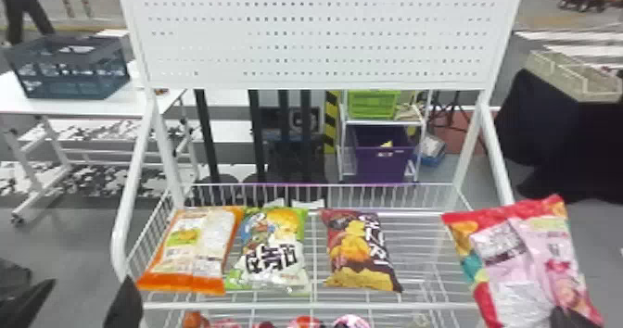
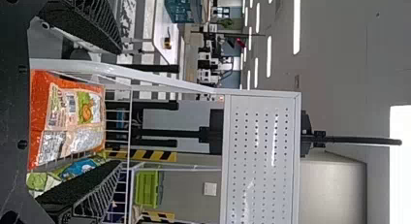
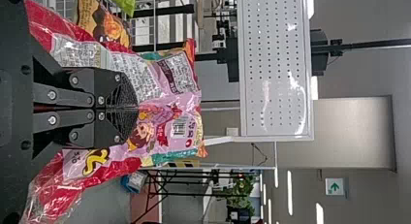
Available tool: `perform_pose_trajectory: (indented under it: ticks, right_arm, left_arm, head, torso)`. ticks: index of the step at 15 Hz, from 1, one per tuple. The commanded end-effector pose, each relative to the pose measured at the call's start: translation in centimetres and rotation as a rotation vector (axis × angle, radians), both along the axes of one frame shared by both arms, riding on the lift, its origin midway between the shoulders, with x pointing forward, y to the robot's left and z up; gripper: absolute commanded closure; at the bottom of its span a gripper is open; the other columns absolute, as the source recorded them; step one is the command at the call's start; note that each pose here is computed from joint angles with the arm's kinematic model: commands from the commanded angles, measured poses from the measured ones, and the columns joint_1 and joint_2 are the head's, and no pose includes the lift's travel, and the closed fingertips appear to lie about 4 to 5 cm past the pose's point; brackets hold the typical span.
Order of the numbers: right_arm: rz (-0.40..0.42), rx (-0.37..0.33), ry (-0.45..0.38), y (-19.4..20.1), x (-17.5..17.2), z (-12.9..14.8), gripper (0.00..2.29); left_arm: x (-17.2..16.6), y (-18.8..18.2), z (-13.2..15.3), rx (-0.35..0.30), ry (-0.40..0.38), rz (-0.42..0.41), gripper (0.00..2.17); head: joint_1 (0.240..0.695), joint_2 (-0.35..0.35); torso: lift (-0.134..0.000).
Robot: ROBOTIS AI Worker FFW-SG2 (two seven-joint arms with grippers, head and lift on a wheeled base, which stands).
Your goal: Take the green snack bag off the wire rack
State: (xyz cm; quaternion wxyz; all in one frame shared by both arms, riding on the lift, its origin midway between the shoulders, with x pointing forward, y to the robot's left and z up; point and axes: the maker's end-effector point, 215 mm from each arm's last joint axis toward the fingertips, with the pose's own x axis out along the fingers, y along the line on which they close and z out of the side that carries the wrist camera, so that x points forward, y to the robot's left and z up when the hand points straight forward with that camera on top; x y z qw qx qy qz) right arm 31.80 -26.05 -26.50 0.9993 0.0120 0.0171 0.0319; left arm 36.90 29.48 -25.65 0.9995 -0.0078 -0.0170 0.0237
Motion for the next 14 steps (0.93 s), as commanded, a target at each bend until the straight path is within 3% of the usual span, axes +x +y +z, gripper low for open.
perform_pose_trajectory:
  ticks: [1,11,14]
  right_arm:
    - [0.0,0.0,-0.001,0.0,0.0,0.0,2.25]
    - [0.0,-0.002,0.001,0.0,0.0,0.0,2.25]
    - [0.0,-0.002,-0.001,0.0,0.1,-0.1,2.25]
  left_arm:
    - [0.0,0.0,0.0,0.0,0.0,0.0,0.08]
    - [0.3,-0.1,-0.1,-0.007,0.0,-0.006,0.08]
    - [3.0,-4.7,-3.0,-0.008,0.056,-0.09,0.08]
  head:
    - [0.499,0.0]
    - [0.499,0.0]
    - [0.499,0.0]
  torso:
    - [0.0]
    - [0.0]
    - [0.0]
